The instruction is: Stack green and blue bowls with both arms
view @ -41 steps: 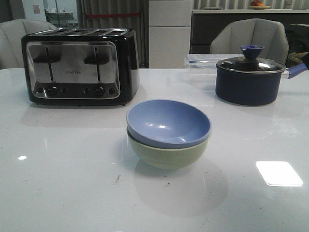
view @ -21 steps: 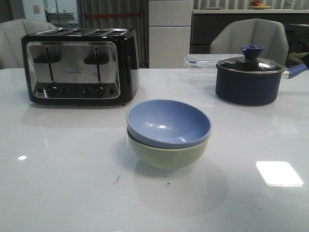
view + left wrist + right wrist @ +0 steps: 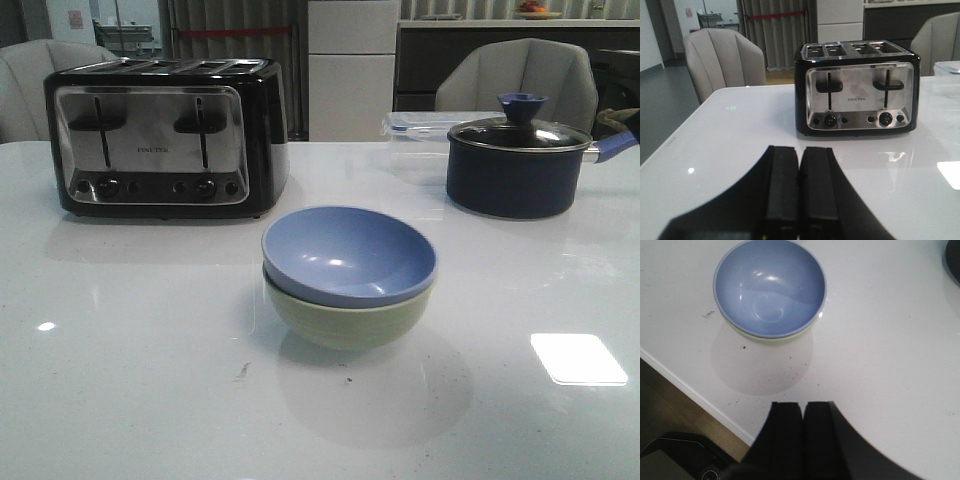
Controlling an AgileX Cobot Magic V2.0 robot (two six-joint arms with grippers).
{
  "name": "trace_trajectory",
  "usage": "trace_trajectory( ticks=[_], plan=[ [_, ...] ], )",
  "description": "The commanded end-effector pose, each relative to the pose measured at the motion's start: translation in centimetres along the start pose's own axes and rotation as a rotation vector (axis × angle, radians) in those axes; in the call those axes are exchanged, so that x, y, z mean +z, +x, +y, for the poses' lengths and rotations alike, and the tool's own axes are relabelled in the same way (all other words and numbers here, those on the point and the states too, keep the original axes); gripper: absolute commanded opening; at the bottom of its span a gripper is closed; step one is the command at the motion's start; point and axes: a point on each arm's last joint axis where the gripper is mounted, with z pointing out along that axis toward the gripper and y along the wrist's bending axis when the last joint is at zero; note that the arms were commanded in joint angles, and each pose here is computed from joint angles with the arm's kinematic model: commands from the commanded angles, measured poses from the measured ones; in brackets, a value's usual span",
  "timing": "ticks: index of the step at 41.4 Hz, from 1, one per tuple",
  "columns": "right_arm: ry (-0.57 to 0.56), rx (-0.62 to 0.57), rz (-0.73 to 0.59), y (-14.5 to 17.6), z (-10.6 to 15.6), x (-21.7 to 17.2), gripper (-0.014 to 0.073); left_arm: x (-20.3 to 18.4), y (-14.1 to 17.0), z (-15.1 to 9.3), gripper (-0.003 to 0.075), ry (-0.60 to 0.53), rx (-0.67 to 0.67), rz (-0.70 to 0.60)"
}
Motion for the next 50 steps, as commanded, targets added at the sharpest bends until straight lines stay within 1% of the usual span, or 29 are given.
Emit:
trace_trajectory(
  ticks=[1,9,50],
  plan=[
    [0.013,-0.018,-0.089,-1.3,-0.1,-0.6,0.0057,-0.2,-1.2,0.1,0.0093,-0.013,-0.031,-0.152],
    [0.013,-0.018,-0.089,-1.3,-0.1,-0.6,0.0057,-0.3,0.1,0.0,0.0093,-0.015,-0.038,-0.238],
    [0.017,-0.018,-0.082,-1.1,-0.2,-0.6,0.0057,-0.3,0.1,0.0,0.0093,-0.015,-0.038,-0.229]
  ],
)
